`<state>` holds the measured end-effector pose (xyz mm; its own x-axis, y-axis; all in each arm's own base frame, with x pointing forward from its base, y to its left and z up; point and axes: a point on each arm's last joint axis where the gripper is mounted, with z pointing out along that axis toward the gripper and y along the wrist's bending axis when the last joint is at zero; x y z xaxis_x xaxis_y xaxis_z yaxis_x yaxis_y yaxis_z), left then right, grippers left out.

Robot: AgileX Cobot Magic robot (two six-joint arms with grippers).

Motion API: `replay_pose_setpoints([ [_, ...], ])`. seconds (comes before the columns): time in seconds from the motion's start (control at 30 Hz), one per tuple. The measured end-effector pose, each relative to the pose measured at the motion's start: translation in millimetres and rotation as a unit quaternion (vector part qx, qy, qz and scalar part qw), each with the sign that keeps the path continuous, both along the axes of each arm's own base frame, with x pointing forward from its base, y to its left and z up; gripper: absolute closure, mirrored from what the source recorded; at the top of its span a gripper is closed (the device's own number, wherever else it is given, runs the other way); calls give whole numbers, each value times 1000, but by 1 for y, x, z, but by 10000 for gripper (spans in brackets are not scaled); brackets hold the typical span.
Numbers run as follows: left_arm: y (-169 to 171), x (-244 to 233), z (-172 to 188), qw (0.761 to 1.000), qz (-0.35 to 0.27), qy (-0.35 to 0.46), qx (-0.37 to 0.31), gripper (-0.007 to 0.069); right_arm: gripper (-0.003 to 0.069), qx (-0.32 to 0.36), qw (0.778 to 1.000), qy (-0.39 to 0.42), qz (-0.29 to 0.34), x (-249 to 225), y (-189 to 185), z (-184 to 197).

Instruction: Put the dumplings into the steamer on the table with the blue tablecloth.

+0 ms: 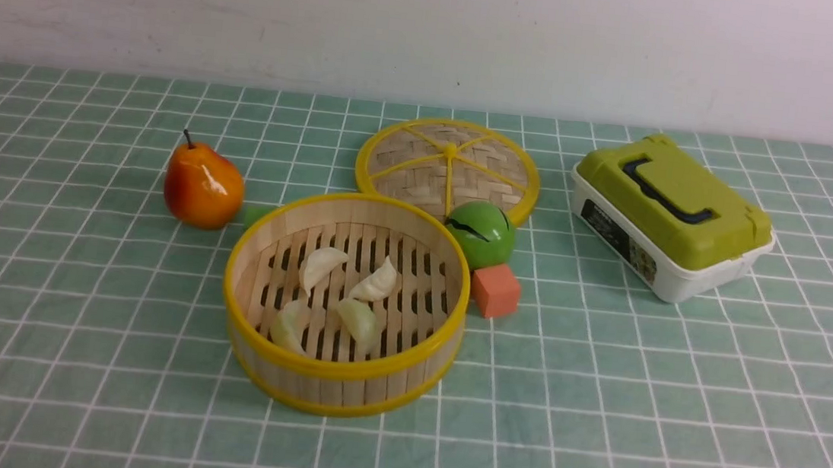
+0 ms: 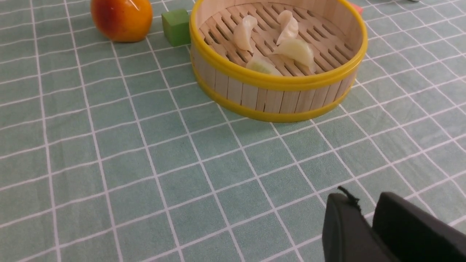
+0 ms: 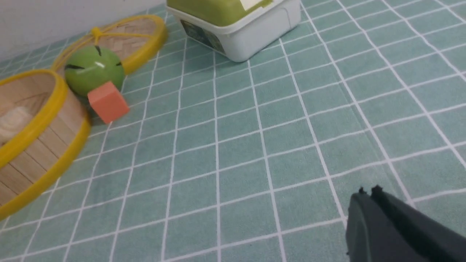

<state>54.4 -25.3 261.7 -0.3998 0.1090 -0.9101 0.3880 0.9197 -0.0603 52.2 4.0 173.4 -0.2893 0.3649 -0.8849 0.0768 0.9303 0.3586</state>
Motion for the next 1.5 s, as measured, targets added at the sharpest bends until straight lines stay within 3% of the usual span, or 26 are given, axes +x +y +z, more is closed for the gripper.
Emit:
replay_pose_setpoints([
  [0.97, 0, 0, -1, 1000, 0, 4, 2, 469, 631, -3, 1000, 3, 0, 0, 0, 0],
  [1.23, 0, 0, -1, 1000, 0, 4, 2, 461, 621, -80, 997, 2, 5, 0, -3, 0],
  [1.5, 0, 0, -1, 1000, 0, 4, 2, 454, 618, -82, 997, 2, 6, 0, -3, 0],
])
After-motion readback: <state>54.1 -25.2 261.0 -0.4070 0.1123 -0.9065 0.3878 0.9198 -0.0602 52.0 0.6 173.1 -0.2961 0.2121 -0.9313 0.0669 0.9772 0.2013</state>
